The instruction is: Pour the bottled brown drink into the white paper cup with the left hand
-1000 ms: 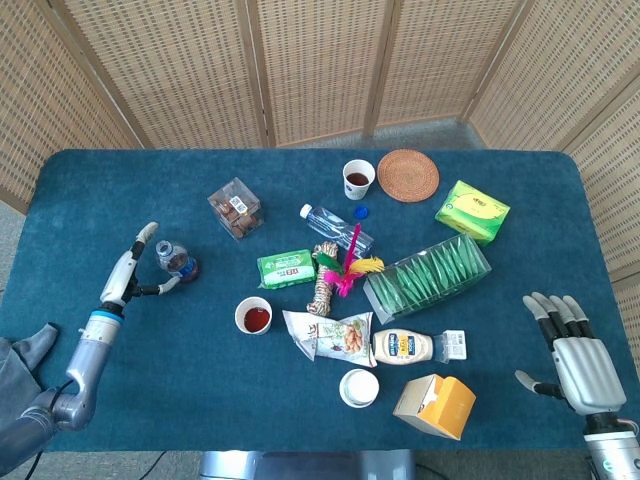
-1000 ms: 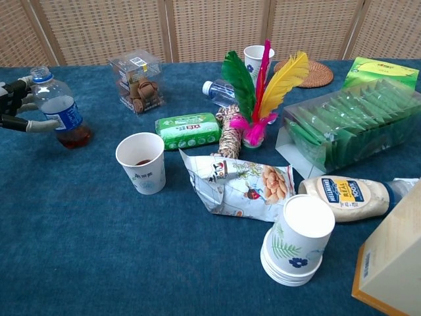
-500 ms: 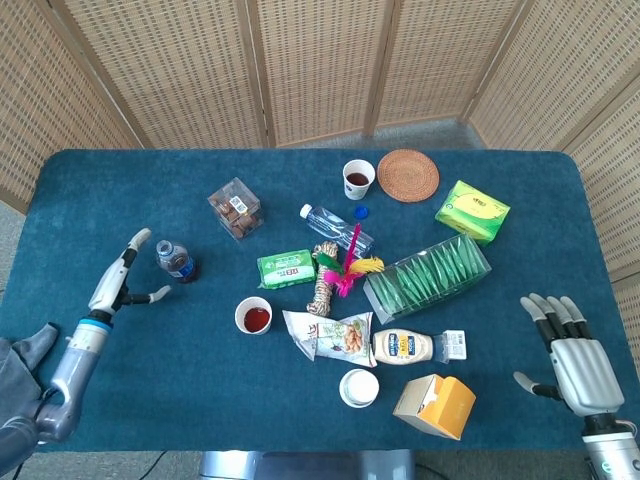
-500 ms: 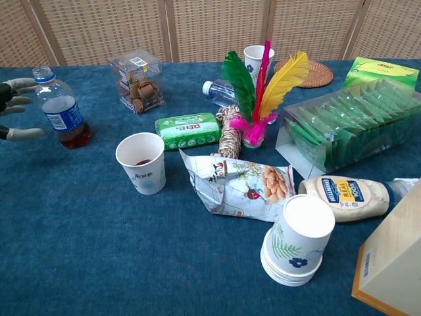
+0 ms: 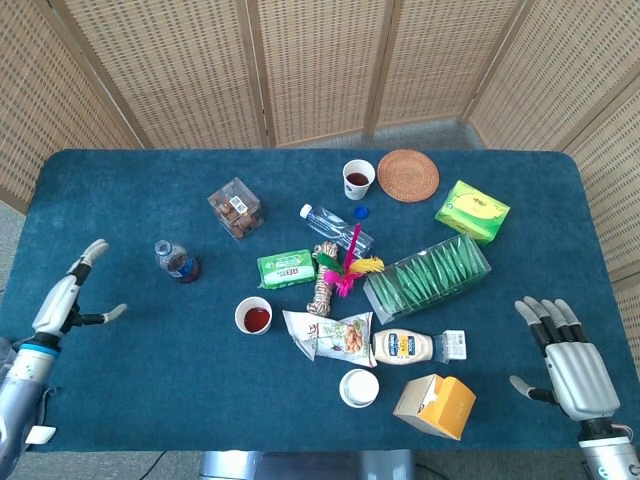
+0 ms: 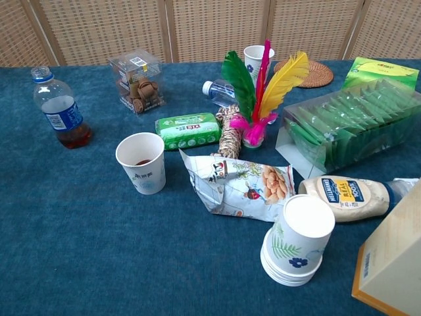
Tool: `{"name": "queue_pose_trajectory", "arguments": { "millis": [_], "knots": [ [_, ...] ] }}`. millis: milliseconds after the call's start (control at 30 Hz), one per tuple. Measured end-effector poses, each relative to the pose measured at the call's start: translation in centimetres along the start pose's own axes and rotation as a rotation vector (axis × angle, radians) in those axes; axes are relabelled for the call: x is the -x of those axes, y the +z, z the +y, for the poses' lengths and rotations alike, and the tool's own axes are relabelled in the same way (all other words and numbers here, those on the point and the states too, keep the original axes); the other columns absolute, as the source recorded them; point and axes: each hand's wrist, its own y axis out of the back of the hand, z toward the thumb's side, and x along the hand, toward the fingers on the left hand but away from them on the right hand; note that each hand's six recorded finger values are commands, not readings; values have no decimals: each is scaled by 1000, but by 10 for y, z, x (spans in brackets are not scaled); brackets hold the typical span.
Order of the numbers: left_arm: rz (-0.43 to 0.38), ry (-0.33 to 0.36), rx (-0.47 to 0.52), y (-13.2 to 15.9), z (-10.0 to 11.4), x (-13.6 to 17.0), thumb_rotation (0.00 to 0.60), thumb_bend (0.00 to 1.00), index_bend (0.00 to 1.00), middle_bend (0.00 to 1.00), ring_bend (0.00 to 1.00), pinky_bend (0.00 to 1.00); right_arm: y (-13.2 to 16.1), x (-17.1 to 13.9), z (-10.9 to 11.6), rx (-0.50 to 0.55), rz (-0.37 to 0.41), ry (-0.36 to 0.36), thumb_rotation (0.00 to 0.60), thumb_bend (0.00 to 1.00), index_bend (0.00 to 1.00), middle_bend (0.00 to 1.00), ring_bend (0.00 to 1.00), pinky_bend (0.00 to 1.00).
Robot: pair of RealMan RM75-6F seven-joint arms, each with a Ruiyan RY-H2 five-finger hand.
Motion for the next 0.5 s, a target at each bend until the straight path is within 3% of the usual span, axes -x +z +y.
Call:
{"name": "queue_pose_trajectory", "arguments": {
  "millis": [367,500],
  "knots": [
    [25,94,-116,-1,67,36,600,377,0,0,0,0,-9,3,5,12,-38,-18,600,0,0,0,0,0],
    [57,100,-170,-5,82,47,600,379,0,0,0,0,-11,4,5,9,-49,-21,600,0,0,0,0,0]
  ]
}}
